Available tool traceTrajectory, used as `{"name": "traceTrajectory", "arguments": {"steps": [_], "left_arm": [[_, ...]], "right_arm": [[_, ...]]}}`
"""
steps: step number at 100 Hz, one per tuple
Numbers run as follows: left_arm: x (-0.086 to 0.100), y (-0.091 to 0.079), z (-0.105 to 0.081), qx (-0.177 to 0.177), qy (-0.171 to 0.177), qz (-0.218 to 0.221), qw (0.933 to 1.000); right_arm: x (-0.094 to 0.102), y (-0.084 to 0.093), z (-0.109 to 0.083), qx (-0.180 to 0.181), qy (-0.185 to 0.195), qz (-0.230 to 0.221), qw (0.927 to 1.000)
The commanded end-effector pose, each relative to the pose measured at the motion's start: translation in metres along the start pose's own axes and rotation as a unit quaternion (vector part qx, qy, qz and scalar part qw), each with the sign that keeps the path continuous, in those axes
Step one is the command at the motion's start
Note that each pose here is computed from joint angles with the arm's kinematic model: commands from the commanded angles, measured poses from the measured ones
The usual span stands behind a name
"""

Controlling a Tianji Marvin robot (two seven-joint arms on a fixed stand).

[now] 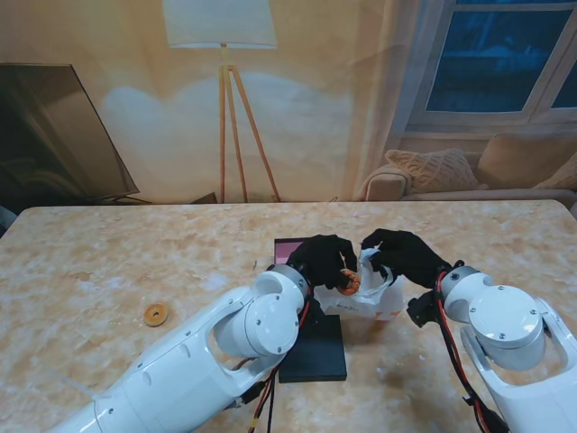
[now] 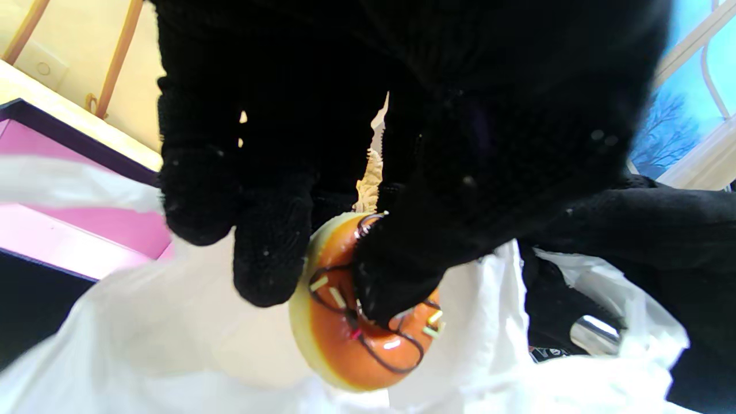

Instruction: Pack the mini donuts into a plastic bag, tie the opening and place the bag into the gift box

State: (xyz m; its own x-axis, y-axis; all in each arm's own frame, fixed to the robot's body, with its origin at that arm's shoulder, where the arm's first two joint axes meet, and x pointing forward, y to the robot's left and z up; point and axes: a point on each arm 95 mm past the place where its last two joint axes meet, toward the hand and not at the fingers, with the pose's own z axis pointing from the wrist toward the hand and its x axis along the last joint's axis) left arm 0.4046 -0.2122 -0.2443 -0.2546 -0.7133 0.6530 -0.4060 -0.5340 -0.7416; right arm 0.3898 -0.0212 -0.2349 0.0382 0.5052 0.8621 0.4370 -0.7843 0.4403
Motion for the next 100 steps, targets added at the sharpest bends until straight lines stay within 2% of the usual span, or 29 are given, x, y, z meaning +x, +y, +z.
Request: {"name": "traceTrajectory", "arguments": {"steps": [1,25,58,77,100], "left_arm": [[0.0042,0.0013,0.0033,-0.007,-0.003,-0.004,1.0],[0.0037,0.001,0.007,-0.007,-0.009,0.0,0.9999],[0.004,-0.0021,0.0032,-0.008,-0.006,0.002,0.9999],[0.0056,-0.003,0.0001,-0.019,-0.009,-0.027,0.9994],[0.0028,-0.0064,-0.0001,-0.023,-0.006,-0.026,0.9994]], "right_arm": [[0.0007,-0.0052,-0.0003,0.011,0.001,0.003,0.9999],[0.0024,-0.0051,-0.0003,0.01,0.001,0.011,0.9999],[0.0038,-0.0058,-0.0004,0.012,0.0,0.019,0.9998],[0.0041,-0.0061,-0.0001,0.013,0.0,0.021,0.9997],[0.0046,-0.0063,-0.0001,0.011,0.001,0.022,0.9997]]}}
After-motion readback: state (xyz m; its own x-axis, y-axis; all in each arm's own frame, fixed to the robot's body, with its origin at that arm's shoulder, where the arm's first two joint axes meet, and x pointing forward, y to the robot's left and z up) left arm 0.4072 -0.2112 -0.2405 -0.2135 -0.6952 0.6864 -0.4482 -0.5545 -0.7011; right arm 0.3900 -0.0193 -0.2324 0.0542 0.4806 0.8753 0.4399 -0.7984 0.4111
